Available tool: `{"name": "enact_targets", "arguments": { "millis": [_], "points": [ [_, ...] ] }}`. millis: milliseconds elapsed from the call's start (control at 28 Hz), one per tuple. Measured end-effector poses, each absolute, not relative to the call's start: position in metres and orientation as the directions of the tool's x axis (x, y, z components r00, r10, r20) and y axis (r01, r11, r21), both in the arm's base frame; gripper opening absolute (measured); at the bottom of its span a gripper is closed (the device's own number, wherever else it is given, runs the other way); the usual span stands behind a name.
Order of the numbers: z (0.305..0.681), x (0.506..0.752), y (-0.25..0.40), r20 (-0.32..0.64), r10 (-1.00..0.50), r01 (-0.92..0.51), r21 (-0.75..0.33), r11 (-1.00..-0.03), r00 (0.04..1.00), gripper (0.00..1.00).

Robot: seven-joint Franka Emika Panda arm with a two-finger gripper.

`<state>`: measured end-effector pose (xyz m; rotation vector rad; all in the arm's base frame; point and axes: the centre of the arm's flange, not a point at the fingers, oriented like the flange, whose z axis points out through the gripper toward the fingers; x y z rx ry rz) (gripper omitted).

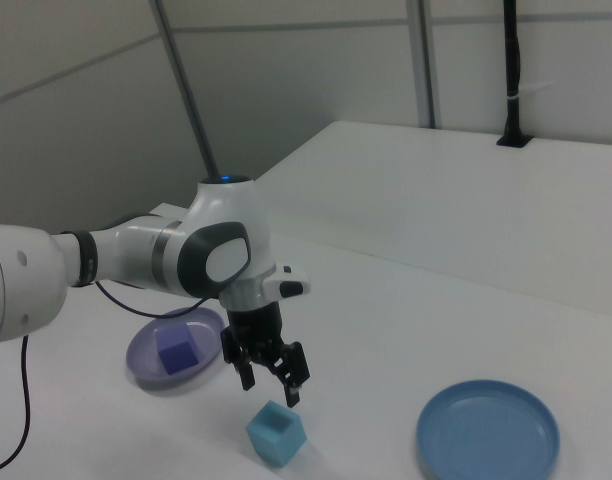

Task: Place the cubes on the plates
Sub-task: 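Carry the cyan cube onto the light blue plate and release it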

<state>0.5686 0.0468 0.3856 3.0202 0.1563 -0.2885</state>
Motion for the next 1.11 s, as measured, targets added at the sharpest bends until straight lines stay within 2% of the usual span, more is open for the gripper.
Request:
{"name": "enact_targets", "arguments": {
  "millis": [286, 643, 857, 929, 1107],
  "points": [
    [0.349, 0.555, 0.044, -0.203, 0.096, 0.115, 0.085, -0.99, 0.975, 1.0],
    [0.324, 0.553, 0.041, -0.232, 0.107, 0.132, 0.095, -0.987, 0.967, 1.0],
    [0.32, 0.554, 0.04, -0.236, 0.111, 0.139, 0.102, -0.985, 0.965, 0.75],
    [0.322, 0.555, 0.04, -0.231, 0.111, 0.138, 0.102, -0.985, 0.966, 0.7],
    [0.345, 0.572, 0.033, -0.169, 0.094, 0.112, 0.106, -0.988, 0.981, 0.66]
  ]
}}
